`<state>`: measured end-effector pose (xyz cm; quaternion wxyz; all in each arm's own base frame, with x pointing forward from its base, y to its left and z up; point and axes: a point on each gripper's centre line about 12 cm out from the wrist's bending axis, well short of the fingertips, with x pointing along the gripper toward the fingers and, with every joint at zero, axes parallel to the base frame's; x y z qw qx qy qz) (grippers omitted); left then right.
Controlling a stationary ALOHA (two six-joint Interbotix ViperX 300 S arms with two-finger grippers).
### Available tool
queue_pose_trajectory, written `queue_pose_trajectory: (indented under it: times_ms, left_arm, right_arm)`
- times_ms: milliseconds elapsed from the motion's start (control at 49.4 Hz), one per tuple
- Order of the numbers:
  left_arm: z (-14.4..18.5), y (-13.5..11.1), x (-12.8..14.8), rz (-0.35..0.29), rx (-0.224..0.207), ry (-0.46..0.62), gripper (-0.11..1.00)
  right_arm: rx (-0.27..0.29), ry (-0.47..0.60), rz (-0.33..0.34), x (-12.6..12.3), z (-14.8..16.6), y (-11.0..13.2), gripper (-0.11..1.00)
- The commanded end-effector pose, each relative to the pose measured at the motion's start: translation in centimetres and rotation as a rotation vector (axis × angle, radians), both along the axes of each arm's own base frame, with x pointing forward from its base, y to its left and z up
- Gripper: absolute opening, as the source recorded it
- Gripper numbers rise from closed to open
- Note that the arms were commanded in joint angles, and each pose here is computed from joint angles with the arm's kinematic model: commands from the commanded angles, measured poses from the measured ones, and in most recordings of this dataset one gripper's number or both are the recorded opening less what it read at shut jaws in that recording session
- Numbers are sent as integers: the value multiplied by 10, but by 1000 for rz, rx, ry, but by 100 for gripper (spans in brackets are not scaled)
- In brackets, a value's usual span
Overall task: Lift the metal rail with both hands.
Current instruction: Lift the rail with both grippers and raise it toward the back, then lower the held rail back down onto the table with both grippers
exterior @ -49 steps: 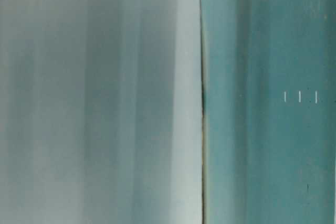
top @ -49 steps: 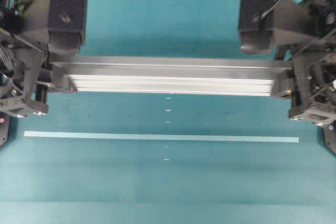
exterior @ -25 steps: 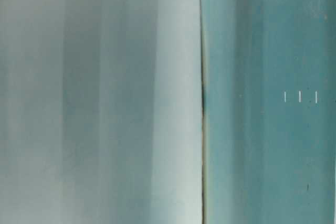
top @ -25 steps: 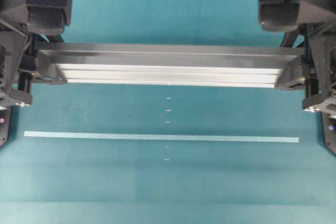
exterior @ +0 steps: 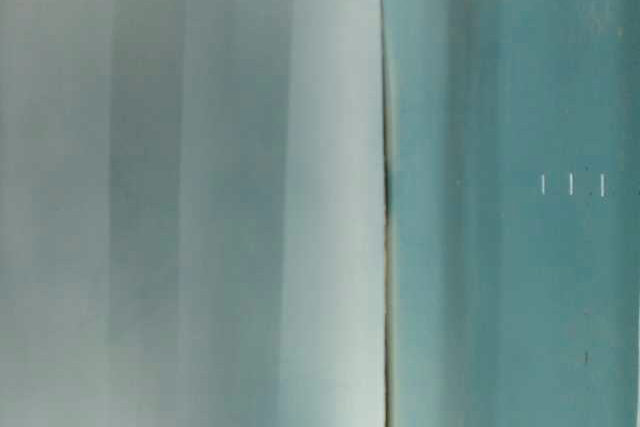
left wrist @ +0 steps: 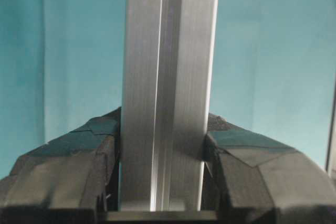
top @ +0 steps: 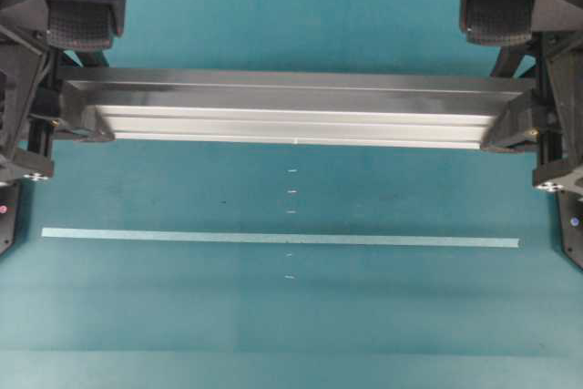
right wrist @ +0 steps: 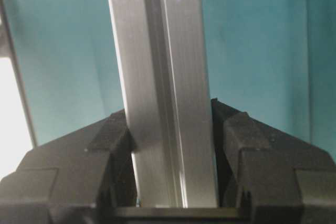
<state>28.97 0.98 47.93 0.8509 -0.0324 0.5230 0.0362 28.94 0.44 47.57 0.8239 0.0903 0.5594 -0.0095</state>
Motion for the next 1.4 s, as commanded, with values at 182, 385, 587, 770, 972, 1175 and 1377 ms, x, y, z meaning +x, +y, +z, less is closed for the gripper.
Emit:
queue_pose_trajectory:
  times_ms: [182, 385, 587, 770, 972, 1175, 1377]
  left_arm:
    - [8, 8, 0, 77, -20, -33, 29]
    - [-8, 8, 2, 80, -20, 10, 29]
    - [-53, 9, 10, 78, -18, 75, 29]
    - [-93, 13, 15, 84, -17, 75, 29]
    - [-144, 16, 12, 94, -18, 118, 29]
    - [-179, 17, 16, 91, -17, 112, 29]
    - [-221, 16, 13, 89, -19, 163, 29]
  right_arm:
    - [11, -25, -57, -1, 7, -2, 39]
    - [-4, 44, -54, 4, -15, -1, 39]
    - [-8, 176, -46, 8, -65, -1, 39]
    - [-10, 236, -41, 11, -116, -2, 39]
    - [-16, 205, -27, 15, -153, -3, 39]
    - [-22, 210, -9, 16, -189, -3, 39]
    - [-28, 182, -4, 19, -225, -3, 39]
